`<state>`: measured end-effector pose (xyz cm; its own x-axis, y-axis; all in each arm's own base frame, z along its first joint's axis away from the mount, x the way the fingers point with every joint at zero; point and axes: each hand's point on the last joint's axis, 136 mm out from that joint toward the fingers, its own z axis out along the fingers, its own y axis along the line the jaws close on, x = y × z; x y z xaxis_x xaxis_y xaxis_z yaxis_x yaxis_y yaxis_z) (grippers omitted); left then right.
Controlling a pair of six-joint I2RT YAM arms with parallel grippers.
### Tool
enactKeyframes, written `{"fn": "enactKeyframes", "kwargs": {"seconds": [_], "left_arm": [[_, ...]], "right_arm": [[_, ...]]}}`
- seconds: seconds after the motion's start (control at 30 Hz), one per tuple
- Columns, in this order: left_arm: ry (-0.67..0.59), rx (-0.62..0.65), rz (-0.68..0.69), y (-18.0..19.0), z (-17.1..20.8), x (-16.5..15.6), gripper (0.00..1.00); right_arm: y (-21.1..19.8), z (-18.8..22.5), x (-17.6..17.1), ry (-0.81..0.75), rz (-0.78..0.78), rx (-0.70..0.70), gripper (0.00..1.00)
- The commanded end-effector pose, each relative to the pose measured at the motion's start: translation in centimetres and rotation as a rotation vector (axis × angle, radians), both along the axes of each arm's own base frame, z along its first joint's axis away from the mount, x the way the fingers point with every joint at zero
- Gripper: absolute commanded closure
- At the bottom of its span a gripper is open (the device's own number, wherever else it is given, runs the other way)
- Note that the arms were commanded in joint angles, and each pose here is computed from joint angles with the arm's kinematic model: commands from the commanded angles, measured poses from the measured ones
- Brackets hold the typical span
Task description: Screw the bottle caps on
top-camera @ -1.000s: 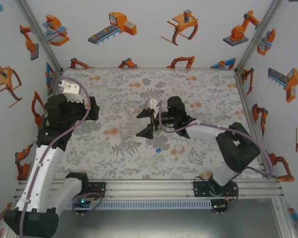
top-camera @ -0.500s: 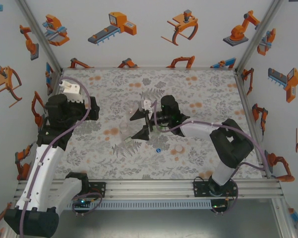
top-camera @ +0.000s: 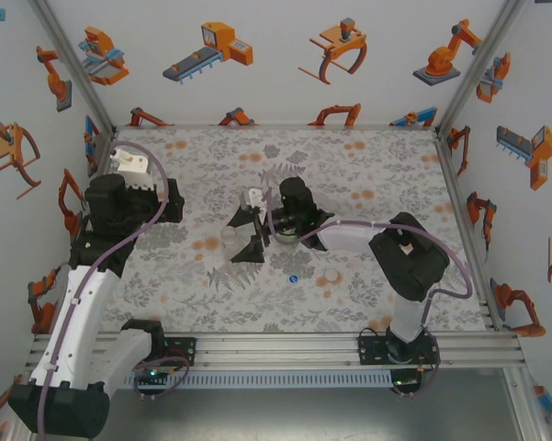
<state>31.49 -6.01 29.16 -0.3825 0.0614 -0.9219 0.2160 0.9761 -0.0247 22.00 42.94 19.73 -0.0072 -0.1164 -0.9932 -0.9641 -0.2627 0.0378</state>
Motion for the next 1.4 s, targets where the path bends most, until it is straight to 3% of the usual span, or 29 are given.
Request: {"fn": "enactKeyframes", "kwargs": {"seconds": [0.0, 0.53, 0.93, 1.37], "left_arm": [[0.001, -0.004, -0.012, -0.1, -0.1, -0.1, 0.03], [0.021, -0.011, -0.004, -0.1, -0.6, 0.2, 0.03], [0.043, -0.010, 0.001, 0.0, -1.1, 0.5, 0.03], [0.046, -0.010, 0.009, 0.1, -1.1, 0.5, 0.03]], "right_arm": [[1.0, 1.1, -0.6, -0.056, 0.054, 0.051, 0.05], [1.3, -1.9, -2.5, -0.008, 0.061, -0.007, 0.08], [0.8, -4.3, -2.6, -0.006, 0.024, -0.048, 0.19], [0.9, -3.5, -2.6, -0.006, -0.022, -0.001, 0.37]]}}
